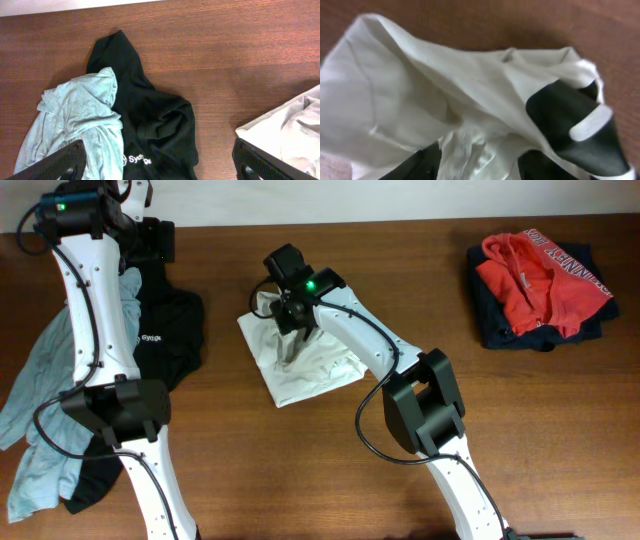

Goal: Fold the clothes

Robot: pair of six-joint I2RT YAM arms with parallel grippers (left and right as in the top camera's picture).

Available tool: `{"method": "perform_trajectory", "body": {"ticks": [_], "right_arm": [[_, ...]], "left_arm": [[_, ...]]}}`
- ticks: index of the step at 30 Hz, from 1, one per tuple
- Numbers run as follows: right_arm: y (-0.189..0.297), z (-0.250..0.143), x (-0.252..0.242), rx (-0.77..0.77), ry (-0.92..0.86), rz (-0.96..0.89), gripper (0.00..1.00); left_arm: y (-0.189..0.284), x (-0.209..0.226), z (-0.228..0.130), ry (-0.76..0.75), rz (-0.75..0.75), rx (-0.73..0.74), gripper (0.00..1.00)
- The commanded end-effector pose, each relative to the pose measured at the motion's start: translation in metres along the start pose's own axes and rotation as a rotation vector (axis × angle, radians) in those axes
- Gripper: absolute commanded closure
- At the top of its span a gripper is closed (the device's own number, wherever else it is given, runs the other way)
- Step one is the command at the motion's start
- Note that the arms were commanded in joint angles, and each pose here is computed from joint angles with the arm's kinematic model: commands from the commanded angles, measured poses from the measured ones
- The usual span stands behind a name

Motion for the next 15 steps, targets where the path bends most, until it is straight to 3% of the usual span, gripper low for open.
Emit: {"method": "perform_trajectory", "body": {"ticks": [1,7,11,15], "right_arm": [[0.003,0.003,-0.007,-0.015,-0.020,-0.042,0.50],[-0.002,-0.002,-0.009,0.000,-0.021,-0.053,0.54],[-0.008,-0.006,-0.012,0.013,-0.025,-0.055,0.69],[-0.012,-0.006,-0.014,0.008,-0.027,-0.057,0.92]], "left_arm": [[0.021,-0.001,0.004,0.010,-0.010,-0.041,0.07],[0.021,-0.001,0.004,0.011,-0.010,-0.040,0.07],[0.021,-0.001,0.004,0.011,-0.010,-0.037,0.07],[0.021,-0.001,0.004,0.011,-0.010,-0.037,0.07]]}}
Point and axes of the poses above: each gripper's point midway between its finger pads, its own y axis back along the fingers, its own x axis along the line the jaws close on, z = x × y, the point moved 5 cm from there along y, back along the fingers, and after that the axes turned 11 degrees about y, right-handed, at the moved point
